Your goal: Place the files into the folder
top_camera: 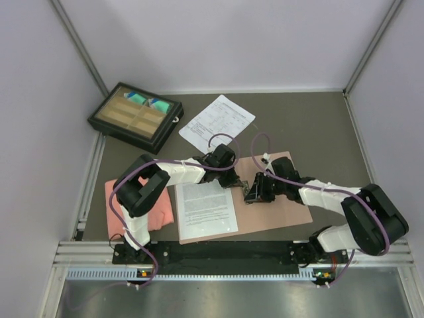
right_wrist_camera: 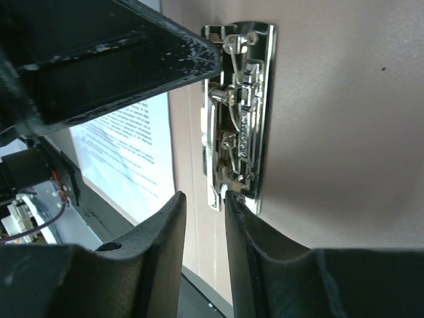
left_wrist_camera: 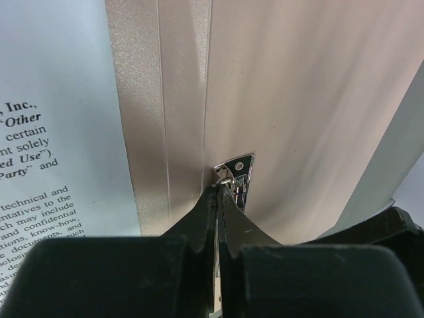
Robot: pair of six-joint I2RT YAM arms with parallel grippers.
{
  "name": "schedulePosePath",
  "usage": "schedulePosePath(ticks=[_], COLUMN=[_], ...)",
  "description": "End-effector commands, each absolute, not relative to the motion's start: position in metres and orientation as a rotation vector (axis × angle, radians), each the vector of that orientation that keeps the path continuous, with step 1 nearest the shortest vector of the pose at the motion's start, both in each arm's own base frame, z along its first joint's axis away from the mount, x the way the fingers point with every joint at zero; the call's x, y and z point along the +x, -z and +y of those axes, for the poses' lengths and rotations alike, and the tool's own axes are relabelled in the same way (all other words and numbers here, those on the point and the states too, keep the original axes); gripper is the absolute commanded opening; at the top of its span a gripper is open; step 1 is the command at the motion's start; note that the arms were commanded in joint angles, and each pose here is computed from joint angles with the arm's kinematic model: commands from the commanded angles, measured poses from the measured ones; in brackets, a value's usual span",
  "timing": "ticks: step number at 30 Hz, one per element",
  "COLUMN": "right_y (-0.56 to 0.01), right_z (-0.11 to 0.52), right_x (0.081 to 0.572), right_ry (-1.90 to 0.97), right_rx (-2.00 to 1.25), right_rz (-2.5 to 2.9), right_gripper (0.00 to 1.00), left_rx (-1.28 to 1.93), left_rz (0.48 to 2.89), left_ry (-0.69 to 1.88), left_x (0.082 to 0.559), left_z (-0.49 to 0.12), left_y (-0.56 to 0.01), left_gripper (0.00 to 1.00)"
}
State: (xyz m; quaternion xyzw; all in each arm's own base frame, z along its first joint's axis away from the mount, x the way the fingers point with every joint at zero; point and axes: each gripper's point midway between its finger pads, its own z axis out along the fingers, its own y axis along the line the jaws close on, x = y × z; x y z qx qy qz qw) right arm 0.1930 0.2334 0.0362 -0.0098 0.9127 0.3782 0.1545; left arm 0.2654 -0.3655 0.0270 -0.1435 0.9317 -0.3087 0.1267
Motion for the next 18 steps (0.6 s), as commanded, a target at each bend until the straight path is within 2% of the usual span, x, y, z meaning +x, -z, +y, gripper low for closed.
schedulePosePath(ticks=[1,6,13,15,18], right_y=[-0.0297,-0.0264,-0.0274,-0.0275,-0.0227], right_z=[0.2337,0.2373,0.2402,0.2389,0.2376], right_x=[0.1963,0.1967,0.1923,0.1920,0.1924], right_ry=[-1.053,-1.087,-1.136,-1.126,-1.105], right_rx=[-0.085,-0.087,-0.073,-0.074,-0.074], right_rz=[2.603,2.600,2.592,2.592,2.613], right_gripper=[0.30,0.27,0.10,0.01,0.00], left_rx=[-0.455,-0.448,-0.453,-0.449,-0.445], left_rz=[2.742,2.738,2.738,2.738,2.738], left_ry=[0.835,0.831,0.828,0.824,0.824], left_x=[0.2617,0.2614,0.2621,0.2619,0.2618], left_z=[-0.3592,-0.3586,-0.3580,-0.3574,-0.3572], left_y=[-0.0128,-0.0133,-0.0134,-0.0135,-0.0139], left_gripper=[0.00,0.00,0.00,0.00,0.00])
